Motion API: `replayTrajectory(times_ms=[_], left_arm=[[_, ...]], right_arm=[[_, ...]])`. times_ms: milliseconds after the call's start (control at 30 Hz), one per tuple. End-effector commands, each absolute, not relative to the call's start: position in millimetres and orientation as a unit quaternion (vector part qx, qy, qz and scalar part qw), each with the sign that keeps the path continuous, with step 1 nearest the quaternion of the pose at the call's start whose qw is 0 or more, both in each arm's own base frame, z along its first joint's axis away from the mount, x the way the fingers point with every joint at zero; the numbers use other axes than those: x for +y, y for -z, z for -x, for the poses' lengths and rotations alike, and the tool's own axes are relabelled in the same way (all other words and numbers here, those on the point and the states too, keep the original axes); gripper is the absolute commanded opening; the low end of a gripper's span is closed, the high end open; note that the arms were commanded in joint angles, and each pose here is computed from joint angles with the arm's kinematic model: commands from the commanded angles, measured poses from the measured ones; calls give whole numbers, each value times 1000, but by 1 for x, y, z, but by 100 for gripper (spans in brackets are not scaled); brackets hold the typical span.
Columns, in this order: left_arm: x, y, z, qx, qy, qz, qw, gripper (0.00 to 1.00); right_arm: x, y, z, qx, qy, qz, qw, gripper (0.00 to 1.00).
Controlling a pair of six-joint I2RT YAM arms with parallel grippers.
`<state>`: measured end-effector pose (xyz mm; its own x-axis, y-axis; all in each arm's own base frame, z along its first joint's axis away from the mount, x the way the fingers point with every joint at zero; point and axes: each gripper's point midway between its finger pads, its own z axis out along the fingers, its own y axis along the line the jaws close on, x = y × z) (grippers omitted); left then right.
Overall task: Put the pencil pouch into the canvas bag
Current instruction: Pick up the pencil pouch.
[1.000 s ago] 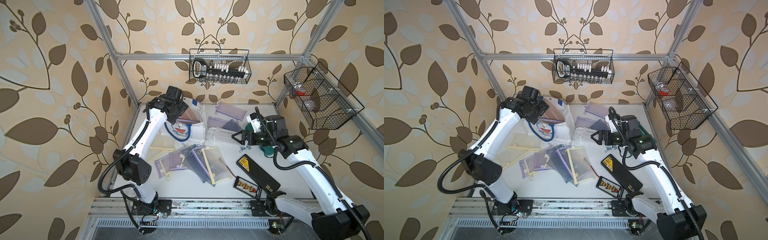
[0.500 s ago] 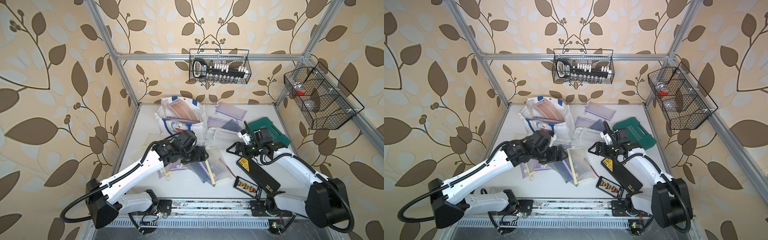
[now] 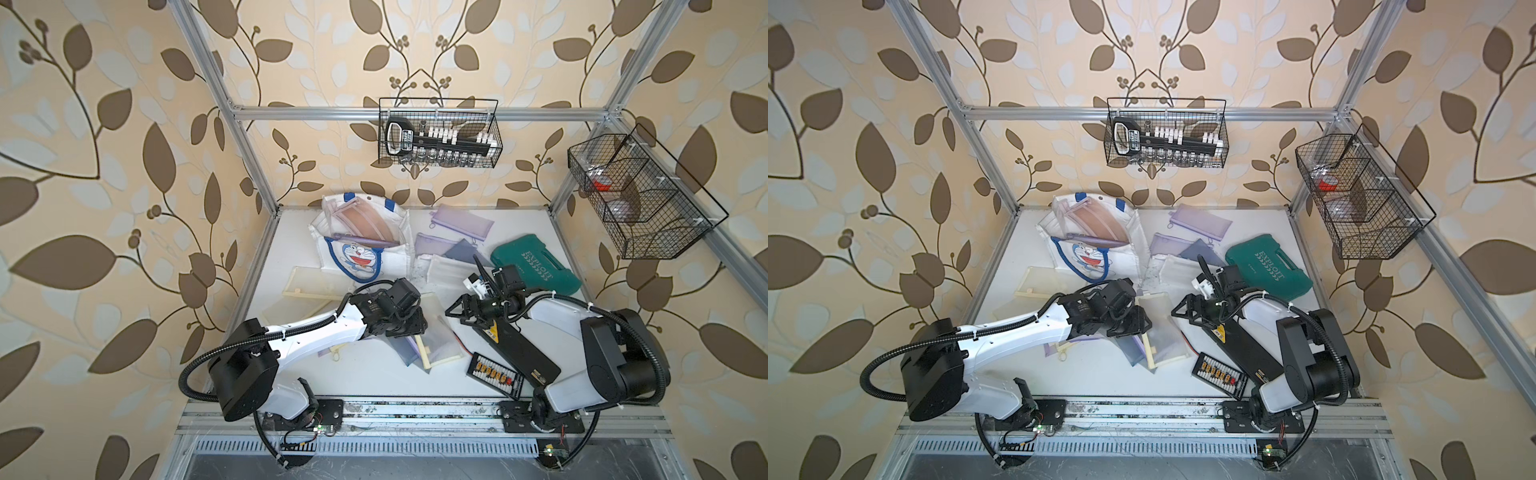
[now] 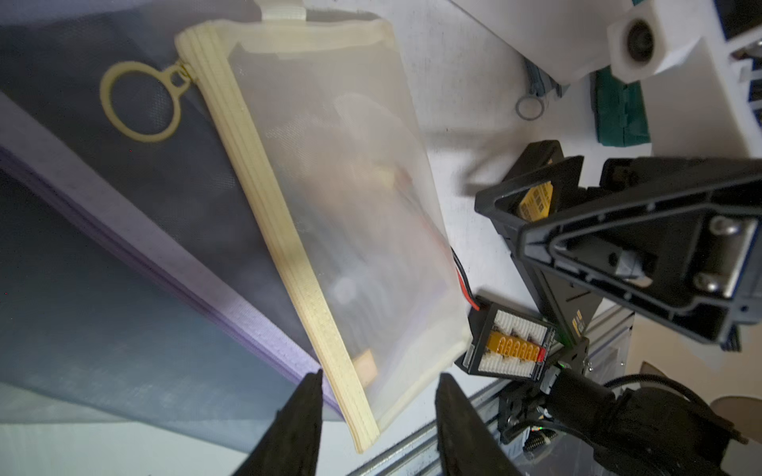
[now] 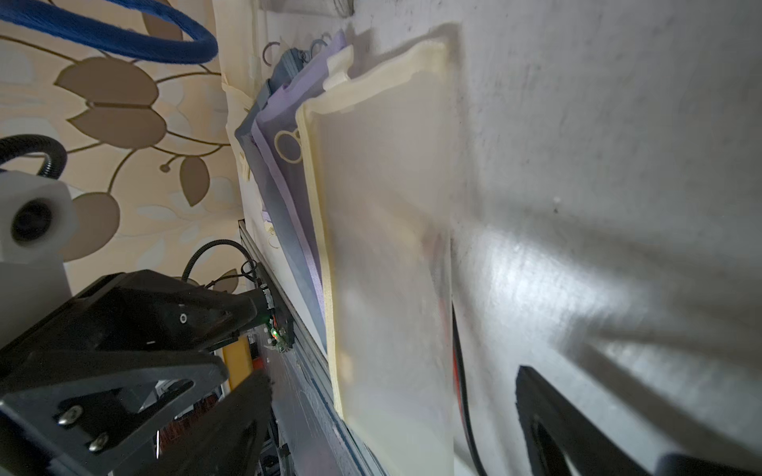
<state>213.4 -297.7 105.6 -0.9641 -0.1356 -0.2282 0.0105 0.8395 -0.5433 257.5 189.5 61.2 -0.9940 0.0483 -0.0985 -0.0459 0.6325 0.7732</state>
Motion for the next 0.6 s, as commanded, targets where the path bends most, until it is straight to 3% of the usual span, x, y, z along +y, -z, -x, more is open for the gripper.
replayTrajectory(times_ms=[0,167,267,567], left_arm=[[-299,-91,-228,948,273,50,155,51],[-304,-69,-231,950,271,49,149,60],[-303,-57,-231,950,272,53,147,61],[-321,-49,-234,921,358,61,143,51]], right_arm=[[200,-58,-259,900,-432,24,55,90],[208,-43,-255,906,-419,36,42,88],[211,-37,-253,908,-416,38,37,84],[221,-35,-250,909,-411,52,32,61]])
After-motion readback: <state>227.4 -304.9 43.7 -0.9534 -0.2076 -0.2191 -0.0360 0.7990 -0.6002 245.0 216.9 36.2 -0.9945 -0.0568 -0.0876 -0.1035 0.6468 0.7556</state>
